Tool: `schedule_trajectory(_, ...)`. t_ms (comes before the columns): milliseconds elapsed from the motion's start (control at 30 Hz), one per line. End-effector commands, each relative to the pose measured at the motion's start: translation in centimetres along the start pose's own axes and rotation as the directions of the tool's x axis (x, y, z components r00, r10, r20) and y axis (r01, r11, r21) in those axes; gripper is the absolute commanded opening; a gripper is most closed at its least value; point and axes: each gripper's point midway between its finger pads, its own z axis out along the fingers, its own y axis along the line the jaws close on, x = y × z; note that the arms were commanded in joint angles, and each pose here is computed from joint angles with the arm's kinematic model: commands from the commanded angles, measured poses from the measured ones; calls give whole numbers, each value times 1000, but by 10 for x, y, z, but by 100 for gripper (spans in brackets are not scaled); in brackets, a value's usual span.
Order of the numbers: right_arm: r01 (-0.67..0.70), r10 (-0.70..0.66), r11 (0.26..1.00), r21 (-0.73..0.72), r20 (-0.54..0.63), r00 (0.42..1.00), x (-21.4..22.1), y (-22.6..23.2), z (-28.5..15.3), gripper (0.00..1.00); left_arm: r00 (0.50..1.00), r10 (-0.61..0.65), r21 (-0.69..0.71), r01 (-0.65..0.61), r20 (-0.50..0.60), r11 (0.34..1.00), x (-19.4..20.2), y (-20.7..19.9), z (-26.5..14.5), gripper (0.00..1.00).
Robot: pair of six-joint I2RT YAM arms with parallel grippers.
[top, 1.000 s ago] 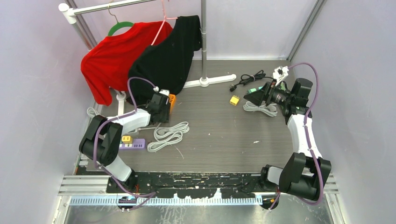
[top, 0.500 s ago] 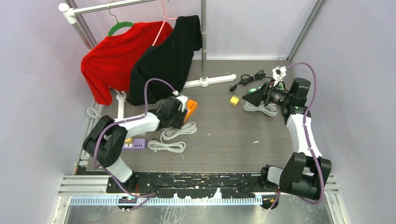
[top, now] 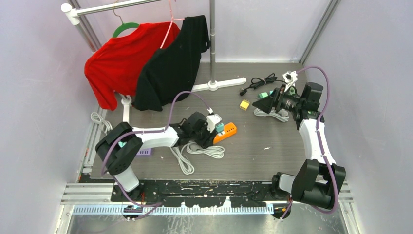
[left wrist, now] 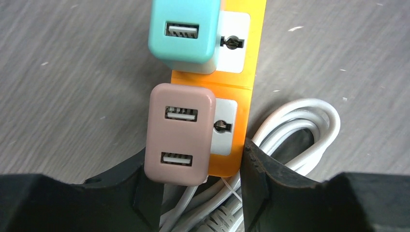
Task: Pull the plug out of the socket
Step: Move the socket to the center of the board.
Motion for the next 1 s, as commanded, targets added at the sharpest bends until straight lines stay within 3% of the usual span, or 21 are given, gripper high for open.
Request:
schedule_trajectory(0,101,-102,995,-23,-4,995,-9,9,-2,77,987,78,171,-102,138,980,-31,-42,6,0)
schedule_trajectory(167,138,-139,990,-32,-30,990,-3,9,-2,77,985,100,233,-132,144,963,-26,-61,13,5)
schedule_trajectory(433,197,-200,979,-47,-62,978,3,14,-5,76,981,65,199,-101,182,975,-45,-68,17,54)
schedule_trajectory(567,204,-207,977,-56,-64,976,5,16,-6,76,968,56,140,-92,244,986,-72,-61,-3,72)
schedule_trajectory(633,206,-210,977,-63,-65,976,5,16,-6,76,964,54,116,-86,259,989,-83,-58,-16,76)
schedule_trajectory(833,257,-274,951,-174,-82,958,24,33,-10,78,938,16,70,-42,345,997,-100,-51,-62,77)
schedule_trajectory(967,425,-466,852,-305,-72,882,54,58,-20,99,918,-66,118,20,391,993,-87,-56,-89,77)
